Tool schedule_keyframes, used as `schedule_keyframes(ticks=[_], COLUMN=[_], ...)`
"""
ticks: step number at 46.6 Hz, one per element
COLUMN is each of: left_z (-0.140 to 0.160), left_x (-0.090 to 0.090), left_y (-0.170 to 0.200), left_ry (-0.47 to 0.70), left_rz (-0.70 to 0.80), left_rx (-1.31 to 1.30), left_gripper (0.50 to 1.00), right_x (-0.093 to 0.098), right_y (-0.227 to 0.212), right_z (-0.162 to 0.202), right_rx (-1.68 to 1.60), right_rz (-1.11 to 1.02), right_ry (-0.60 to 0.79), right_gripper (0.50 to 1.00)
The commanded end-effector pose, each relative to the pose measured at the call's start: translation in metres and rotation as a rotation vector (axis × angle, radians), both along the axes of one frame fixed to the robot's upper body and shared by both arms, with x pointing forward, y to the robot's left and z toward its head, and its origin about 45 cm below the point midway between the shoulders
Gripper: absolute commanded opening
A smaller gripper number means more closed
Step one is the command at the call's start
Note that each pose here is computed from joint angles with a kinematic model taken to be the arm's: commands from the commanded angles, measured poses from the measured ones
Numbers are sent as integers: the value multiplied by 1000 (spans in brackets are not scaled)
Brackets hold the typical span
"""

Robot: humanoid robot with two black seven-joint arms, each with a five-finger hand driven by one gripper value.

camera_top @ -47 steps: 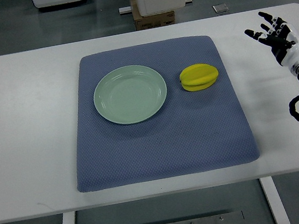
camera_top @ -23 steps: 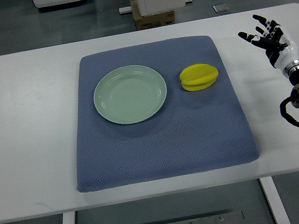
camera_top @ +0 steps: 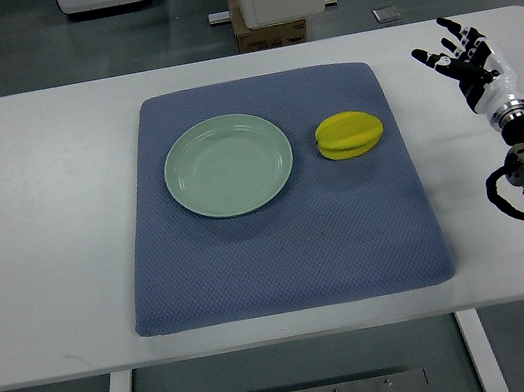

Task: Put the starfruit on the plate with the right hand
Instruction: 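Raise the right hand and open its fingers near the mat edge, then move the open right hand toward the yellow starfruit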

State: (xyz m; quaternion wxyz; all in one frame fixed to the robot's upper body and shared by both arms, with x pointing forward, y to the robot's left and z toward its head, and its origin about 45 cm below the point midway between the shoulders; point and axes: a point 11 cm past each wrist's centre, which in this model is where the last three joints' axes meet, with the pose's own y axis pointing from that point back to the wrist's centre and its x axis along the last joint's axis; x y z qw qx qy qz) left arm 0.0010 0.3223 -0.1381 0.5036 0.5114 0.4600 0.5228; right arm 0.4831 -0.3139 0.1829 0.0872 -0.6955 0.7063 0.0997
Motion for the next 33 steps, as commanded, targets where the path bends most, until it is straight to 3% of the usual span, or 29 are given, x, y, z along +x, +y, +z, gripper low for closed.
schedule_keyframes(ticks=[1,9,33], left_z=[0,0,0], left_x=[-1,0,-1], left_y=[0,0,0], left_ry=[1,0,1], left_rz=[0,0,0], left_rx=[0,0,0], left_gripper=[1000,1000,1000], right_x=[3,12,19], right_y=[4,44,78], right_z=[3,10,24], right_rx=[-5,-17,-381], right_rz=[0,72,307], right_ry=[-2,8,5], right_gripper=[1000,1000,1000])
